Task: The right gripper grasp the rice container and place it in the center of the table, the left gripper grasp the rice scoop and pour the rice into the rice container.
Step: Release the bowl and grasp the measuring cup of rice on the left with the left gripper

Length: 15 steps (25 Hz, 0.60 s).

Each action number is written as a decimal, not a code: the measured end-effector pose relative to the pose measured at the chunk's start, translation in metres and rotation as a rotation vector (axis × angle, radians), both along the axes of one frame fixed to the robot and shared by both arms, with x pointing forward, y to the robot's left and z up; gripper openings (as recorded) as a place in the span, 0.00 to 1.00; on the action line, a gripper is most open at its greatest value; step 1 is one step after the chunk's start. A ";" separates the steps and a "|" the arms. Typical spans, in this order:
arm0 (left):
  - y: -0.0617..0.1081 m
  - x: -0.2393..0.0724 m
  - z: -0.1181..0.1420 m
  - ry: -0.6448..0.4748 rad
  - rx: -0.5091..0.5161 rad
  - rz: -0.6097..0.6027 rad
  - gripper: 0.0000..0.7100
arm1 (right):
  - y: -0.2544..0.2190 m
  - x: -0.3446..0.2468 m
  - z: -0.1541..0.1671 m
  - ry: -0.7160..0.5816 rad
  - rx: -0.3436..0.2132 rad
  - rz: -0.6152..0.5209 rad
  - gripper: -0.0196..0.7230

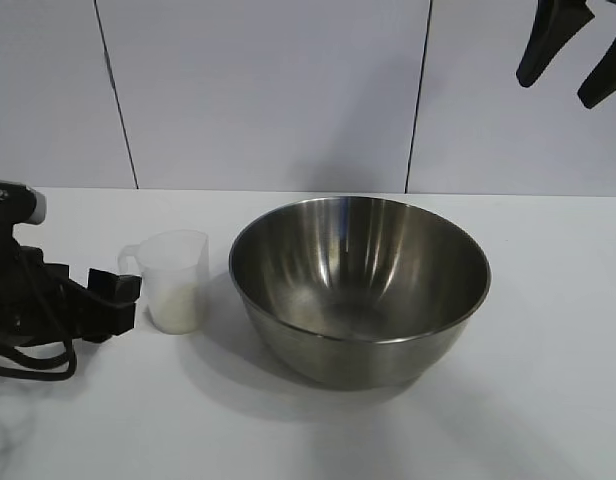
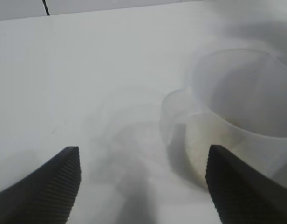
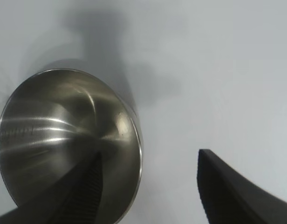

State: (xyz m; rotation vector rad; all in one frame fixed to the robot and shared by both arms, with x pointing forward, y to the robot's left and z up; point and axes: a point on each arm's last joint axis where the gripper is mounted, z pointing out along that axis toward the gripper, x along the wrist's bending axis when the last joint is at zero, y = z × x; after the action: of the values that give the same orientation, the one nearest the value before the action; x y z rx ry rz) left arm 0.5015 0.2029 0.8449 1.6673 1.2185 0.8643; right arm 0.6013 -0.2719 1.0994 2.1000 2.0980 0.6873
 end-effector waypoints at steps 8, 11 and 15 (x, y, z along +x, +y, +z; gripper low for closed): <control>0.008 0.003 0.000 0.002 -0.006 0.035 0.76 | 0.000 0.001 0.001 -0.015 0.000 -0.004 0.58; 0.007 0.003 0.000 0.002 -0.006 0.022 0.76 | 0.000 0.002 0.001 -0.021 0.000 -0.006 0.58; 0.007 0.003 -0.001 0.004 -0.005 0.022 0.76 | 0.000 0.002 0.001 -0.021 0.000 -0.006 0.58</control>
State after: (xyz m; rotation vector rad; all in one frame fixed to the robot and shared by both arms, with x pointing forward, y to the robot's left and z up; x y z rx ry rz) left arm 0.5041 0.2103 0.8441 1.6551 1.2429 0.8710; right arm 0.6031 -0.2721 1.1002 2.0889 2.0806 0.7051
